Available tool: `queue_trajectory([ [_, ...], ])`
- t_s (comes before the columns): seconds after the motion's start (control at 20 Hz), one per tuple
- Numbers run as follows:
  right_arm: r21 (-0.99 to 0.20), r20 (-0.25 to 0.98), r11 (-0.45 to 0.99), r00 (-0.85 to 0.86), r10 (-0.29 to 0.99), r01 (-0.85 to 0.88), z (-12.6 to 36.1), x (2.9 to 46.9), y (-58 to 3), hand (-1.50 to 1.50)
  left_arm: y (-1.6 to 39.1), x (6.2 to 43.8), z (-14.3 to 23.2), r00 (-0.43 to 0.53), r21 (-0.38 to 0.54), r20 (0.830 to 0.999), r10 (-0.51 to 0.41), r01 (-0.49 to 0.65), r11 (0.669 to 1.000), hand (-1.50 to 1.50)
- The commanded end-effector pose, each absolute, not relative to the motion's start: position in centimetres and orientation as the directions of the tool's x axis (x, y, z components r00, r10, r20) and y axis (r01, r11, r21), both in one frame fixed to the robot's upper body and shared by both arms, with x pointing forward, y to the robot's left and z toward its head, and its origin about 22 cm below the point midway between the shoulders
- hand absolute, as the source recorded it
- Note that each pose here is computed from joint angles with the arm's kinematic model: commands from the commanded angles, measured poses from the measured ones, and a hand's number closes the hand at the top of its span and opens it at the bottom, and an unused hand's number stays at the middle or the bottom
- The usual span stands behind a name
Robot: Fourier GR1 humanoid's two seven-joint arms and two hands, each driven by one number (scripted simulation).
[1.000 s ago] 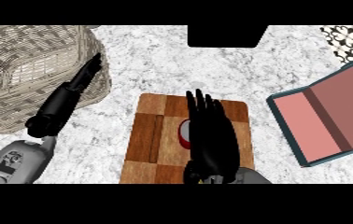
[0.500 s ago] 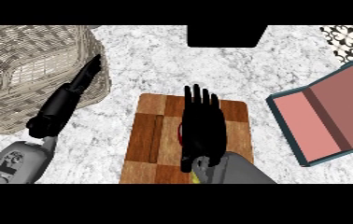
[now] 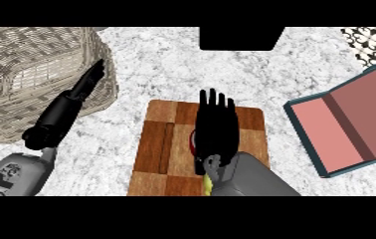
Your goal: Pick the can from the cutting board and place it in the cardboard box
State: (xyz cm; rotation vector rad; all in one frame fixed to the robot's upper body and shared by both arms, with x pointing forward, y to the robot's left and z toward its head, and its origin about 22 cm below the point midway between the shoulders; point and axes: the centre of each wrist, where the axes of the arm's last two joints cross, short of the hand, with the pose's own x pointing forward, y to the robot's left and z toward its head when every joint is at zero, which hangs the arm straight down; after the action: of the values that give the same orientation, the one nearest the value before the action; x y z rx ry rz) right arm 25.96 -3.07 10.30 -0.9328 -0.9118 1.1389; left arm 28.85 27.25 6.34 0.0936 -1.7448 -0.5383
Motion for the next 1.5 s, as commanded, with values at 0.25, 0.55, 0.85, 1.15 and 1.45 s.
queue_trajectory([
  [0.25, -0.921, -0.019, 0.123, 0.359, 0.933, -0.370, 9.0, 25.6, -1.4, -1.50, 25.6, 28.7, 6.4, -0.261, 0.392, 0.906, -0.333, 0.224, 0.892, 0.00],
  [0.55, -0.913, -0.020, 0.132, 0.364, 0.931, -0.386, 7.7, 25.6, -1.1, -1.50, 25.0, 29.7, 6.2, -0.248, 0.401, 0.905, -0.345, 0.229, 0.887, 0.00],
  [0.85, -0.911, -0.058, 0.118, 0.407, 0.912, -0.394, 7.0, 26.1, -1.9, -1.50, 28.1, 28.9, 6.5, -0.241, 0.403, 0.905, -0.351, 0.219, 0.889, 0.00],
  [1.15, -0.892, -0.044, 0.142, 0.393, 0.918, -0.430, 4.8, 24.8, -2.4, -1.50, 27.8, 28.8, 6.1, -0.256, 0.403, 0.903, -0.346, 0.217, 0.889, 0.00],
  [1.45, -0.923, -0.025, 0.085, 0.280, 0.960, -0.376, 4.6, 26.5, -1.7, 1.50, 27.0, 29.2, 5.9, -0.250, 0.397, 0.906, -0.340, 0.229, 0.889, 0.00],
])
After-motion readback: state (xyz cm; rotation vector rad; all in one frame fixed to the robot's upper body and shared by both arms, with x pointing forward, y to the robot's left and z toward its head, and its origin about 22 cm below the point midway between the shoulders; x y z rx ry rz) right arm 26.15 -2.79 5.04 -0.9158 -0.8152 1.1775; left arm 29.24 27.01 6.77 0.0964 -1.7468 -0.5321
